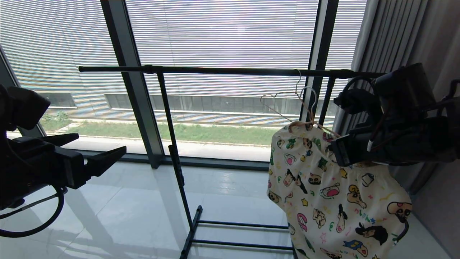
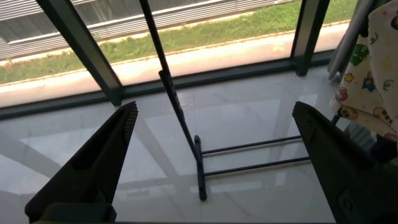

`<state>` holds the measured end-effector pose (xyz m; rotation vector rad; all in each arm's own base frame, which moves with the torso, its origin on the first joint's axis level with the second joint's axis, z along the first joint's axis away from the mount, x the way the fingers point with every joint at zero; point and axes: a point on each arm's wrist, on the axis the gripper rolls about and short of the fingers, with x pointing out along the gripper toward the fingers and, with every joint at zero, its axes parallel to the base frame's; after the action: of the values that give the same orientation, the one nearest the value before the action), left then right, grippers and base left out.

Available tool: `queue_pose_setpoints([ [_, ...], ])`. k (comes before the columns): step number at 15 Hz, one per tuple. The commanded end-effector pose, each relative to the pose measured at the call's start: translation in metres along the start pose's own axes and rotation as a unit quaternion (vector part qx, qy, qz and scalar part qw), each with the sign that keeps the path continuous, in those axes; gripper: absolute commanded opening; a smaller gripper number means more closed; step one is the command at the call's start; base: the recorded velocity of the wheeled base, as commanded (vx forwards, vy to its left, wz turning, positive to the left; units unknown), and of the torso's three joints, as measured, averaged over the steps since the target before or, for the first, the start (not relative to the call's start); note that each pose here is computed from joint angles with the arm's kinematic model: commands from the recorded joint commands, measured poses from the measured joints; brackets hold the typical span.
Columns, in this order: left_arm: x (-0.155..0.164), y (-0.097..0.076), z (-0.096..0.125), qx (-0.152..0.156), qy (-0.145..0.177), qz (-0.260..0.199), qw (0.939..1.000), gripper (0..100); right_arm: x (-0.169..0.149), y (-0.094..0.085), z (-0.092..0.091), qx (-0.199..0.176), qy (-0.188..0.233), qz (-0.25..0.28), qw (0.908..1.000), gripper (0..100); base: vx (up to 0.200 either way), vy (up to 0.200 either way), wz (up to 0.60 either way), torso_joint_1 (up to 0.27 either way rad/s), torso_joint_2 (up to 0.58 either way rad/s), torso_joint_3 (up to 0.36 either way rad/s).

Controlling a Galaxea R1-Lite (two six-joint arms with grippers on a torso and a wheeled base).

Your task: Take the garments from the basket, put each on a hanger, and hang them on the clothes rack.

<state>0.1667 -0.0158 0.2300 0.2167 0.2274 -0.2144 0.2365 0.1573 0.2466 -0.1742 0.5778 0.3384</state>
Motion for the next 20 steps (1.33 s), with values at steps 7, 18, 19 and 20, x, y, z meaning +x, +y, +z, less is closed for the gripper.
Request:
queue_pose_setpoints([
  [7,0.003,-0.001,-0.008,0.0,0.016,-0.001,0.9999,100,0.001,0.002,0.0,-0.002,0.001,0.001,1.0,0,0.0,0.171,0.0,0.004,0.0,0.003],
  [18,0.003,-0.005,-0.021,0.054,0.021,-0.005,0.9983,100,0.007,-0.001,0.011,0.01,-0.039,-0.049,0.998,0,0.0,0.036,0.0,0.0,0.0,0.001],
  [19,0.003,-0.005,-0.021,0.054,0.02,-0.005,0.9983,100,0.009,0.0,0.013,0.011,-0.042,-0.054,0.9976,0,0.2,0.0,0.0,0.002,0.0,0.002],
  [20,0.003,-0.005,-0.021,0.054,0.02,-0.005,0.9983,100,0.009,0.0,0.013,0.011,-0.042,-0.054,0.9976,0,0.2,-0.2,0.0,0.002,0.0,-0.002],
])
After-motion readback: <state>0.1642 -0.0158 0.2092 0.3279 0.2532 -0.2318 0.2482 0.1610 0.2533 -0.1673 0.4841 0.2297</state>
